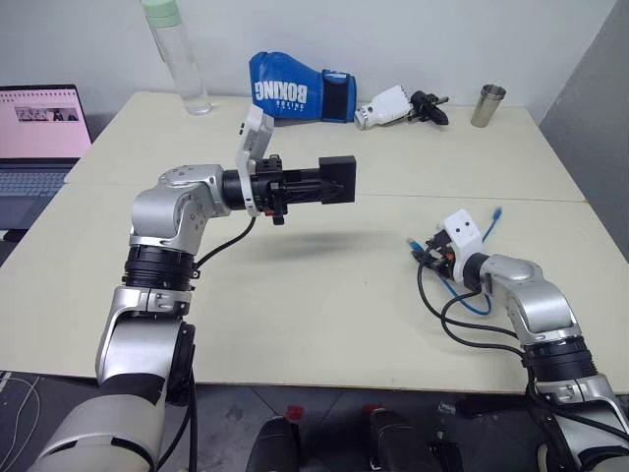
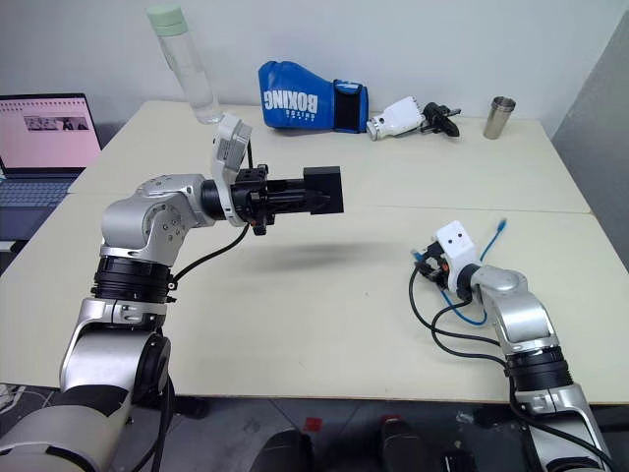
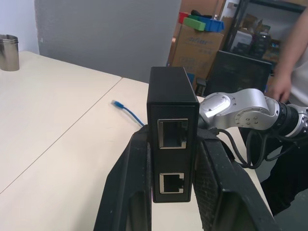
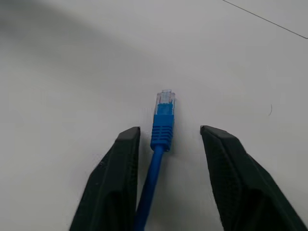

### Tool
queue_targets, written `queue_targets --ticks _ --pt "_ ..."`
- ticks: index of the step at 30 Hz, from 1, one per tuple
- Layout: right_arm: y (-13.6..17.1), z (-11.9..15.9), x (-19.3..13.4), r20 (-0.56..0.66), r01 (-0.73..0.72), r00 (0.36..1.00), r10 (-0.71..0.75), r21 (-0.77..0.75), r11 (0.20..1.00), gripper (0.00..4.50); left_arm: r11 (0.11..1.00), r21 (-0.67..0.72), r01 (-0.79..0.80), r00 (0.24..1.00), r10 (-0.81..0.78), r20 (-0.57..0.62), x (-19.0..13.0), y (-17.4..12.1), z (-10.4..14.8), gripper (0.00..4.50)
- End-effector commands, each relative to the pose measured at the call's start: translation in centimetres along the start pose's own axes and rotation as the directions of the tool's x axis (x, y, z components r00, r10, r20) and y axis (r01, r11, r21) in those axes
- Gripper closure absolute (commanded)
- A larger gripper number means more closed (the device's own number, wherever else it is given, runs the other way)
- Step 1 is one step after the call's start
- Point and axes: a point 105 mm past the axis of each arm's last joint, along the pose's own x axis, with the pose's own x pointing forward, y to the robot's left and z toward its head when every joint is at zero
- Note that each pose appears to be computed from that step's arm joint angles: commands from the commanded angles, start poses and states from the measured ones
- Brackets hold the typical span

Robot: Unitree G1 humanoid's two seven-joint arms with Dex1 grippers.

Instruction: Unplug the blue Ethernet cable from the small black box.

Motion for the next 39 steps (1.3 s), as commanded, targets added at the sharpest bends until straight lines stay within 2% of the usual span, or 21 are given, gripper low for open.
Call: queue_targets --ticks 1,5,7,11,14,20,25,27,29,31,35,39 --pt "0.1 2.8 -1.1 0.078 -0.028 0.997 0.029 -0.018 0.999 1.21 0.999 0.052 0.013 0.999 -0.015 0.032 0.0 -0.5 1.3 3.72" --pt "1.1 4.2 -1.8 0.108 -0.1 0.989 0.096 0.028 0.995 0.25 0.998 0.056 0.009 1.0 -0.01 0.028 -0.1 -0.3 1.3 3.72" --pt "2.5 5.5 -2.7 0.144 -0.2 0.971 0.189 0.069 0.977 0.07 0.998 0.057 0.007 1.0 -0.009 0.026 -0.3 -0.2 1.3 3.72" --pt "3.9 8.6 -5.0 0.235 -0.345 0.919 0.317 0.09 0.934 0.07 0.998 0.064 -0.009 1.0 0.008 0.022 -0.7 0.1 1.5 3.72" --pt "3.7 11.7 -8.0 0.327 -0.428 0.855 0.401 0.009 0.904 0.07 0.997 0.07 -0.044 0.999 0.042 0.023 -1.5 0.5 1.7 3.72" --pt "3.5 14.9 -11.8 0.398 -0.512 0.777 0.487 -0.051 0.858 0.07 0.99 0.065 -0.125 0.992 0.123 0.038 -3.3 1.5 2.2 3.72" --pt "4.4 16.3 -12.2 0.447 -0.53 0.741 0.501 -0.069 0.845 0.07 0.965 0.091 -0.245 0.969 0.243 0.036 -5.1 2.8 2.1 3.72" --pt "5.1 15.9 -11.4 0.452 -0.5 0.752 0.479 -0.081 0.862 0.07 0.924 0.096 -0.371 0.928 0.366 0.069 -6.3 4.1 1.9 3.72" --pt "6.2 14.6 -10.3 0.439 -0.479 0.766 0.469 -0.097 0.873 0.07 0.828 0.123 -0.547 0.837 0.542 0.077 -7.7 6.0 0.6 3.72" --pt "7.1 13.4 -9.6 0.417 -0.464 0.778 0.47 -0.122 0.877 0.07 0.753 0.128 -0.645 0.763 0.642 0.071 -8.5 7.0 -0.8 3.72" --pt "8.1 11.6 -8.3 0.405 -0.448 0.788 0.464 -0.14 0.883 0.07 0.634 0.15 -0.759 0.645 0.763 0.039 -8.8 8.0 -4.7 3.72" --pt "8.6 9.5 -7.1 0.38 -0.435 0.802 0.461 -0.159 0.886 0.07 0.499 0.102 -0.86 0.505 0.862 0.04 -9.5 8.9 -8.4 3.72"
